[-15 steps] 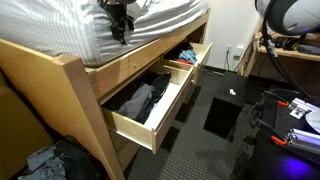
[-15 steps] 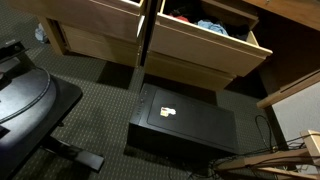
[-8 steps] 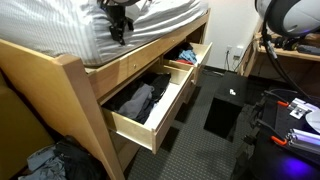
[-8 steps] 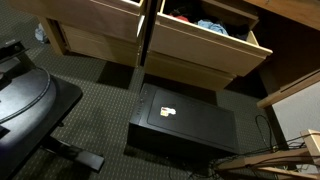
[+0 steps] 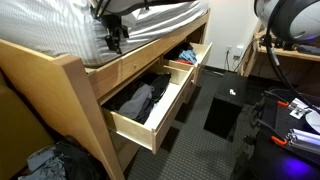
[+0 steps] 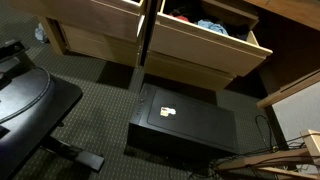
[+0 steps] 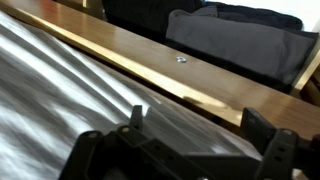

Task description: Open the top right drawer and close the top left drawer.

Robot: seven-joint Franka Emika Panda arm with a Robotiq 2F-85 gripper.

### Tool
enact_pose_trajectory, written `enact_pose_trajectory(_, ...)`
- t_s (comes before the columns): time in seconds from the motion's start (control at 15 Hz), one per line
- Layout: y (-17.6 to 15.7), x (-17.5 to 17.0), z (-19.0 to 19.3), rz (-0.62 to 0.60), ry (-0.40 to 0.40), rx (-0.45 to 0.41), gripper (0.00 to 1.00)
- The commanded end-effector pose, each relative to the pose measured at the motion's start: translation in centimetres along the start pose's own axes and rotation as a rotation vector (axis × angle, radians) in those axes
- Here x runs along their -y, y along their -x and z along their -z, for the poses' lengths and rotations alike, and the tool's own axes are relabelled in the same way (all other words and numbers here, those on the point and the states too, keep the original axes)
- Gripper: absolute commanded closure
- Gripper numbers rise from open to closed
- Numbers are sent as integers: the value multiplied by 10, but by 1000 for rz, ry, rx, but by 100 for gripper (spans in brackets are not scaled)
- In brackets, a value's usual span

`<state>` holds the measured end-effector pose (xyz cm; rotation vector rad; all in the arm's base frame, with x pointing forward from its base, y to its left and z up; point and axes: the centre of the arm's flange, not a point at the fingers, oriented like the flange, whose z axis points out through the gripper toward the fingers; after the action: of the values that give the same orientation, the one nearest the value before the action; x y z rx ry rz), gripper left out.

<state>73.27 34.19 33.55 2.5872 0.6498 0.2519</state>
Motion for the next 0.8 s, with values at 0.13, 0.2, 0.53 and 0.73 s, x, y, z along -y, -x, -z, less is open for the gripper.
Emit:
enact_pose_trajectory(0.13,59,88,1,100,14,13,0)
enact_pose_trajectory(0.2,57,96,2,101,19,22,0)
enact_pose_trajectory(0.53,4,102,11,0,64,0,0)
enact_pose_trajectory(0.73,17,92,12,-55,89,-33,0)
